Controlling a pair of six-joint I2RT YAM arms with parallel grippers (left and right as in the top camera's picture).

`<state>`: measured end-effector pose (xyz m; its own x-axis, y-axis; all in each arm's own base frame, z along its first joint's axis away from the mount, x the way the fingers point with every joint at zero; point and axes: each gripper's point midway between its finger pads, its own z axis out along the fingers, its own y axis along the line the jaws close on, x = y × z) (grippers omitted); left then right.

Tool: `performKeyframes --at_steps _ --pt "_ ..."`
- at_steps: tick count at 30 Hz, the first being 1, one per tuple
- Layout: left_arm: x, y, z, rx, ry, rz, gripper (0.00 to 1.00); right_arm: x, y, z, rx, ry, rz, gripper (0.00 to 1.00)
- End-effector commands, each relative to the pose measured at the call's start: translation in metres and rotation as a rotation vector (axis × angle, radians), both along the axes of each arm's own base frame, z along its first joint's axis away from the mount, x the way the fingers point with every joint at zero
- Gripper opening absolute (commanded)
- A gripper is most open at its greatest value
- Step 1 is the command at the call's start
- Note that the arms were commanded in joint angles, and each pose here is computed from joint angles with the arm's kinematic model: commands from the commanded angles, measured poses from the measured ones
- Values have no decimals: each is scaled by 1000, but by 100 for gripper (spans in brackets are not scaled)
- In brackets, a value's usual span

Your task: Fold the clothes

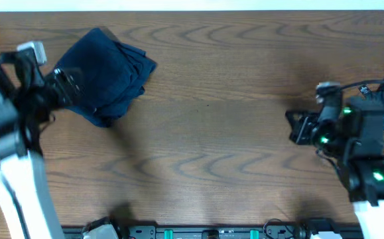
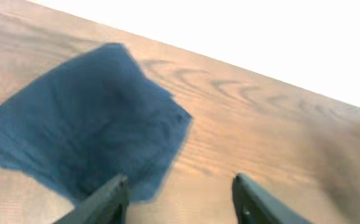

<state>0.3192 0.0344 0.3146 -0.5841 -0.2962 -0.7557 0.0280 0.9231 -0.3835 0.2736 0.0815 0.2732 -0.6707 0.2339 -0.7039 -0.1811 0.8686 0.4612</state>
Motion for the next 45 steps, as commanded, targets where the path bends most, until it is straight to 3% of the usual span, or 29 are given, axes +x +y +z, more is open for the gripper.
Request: performKeyframes --at_steps 1,6,8,9,10,26,33,39,45 --pt "-39 -26 15 67 -25 -48 63 -17 18 60 -26 -204 150 6" --pt "-101 -50 12 102 23 -56 69 -40 23 101 -13 -335 188 24" --pt "-117 -53 7 118 46 -48 80 -47 23 104 -13 -352 189 39" --pt "-121 -52 6 128 51 -39 86 -50 22 106 -14 -357 188 54" --pt "-125 -50 5 141 57 -28 98 -51 22 106 -16 -361 185 99" --pt "-123 -43 5 163 57 10 98 -57 21 95 -14 -305 185 99" --pt "-123 -43 5 163 57 10 98 -64 18 75 -22 -208 173 99" --pt "-123 -43 5 163 57 10 98 -48 -19 61 -235 -244 17 99" --pt "-123 -43 5 163 57 10 98 -52 -38 32 -447 -388 7 99"
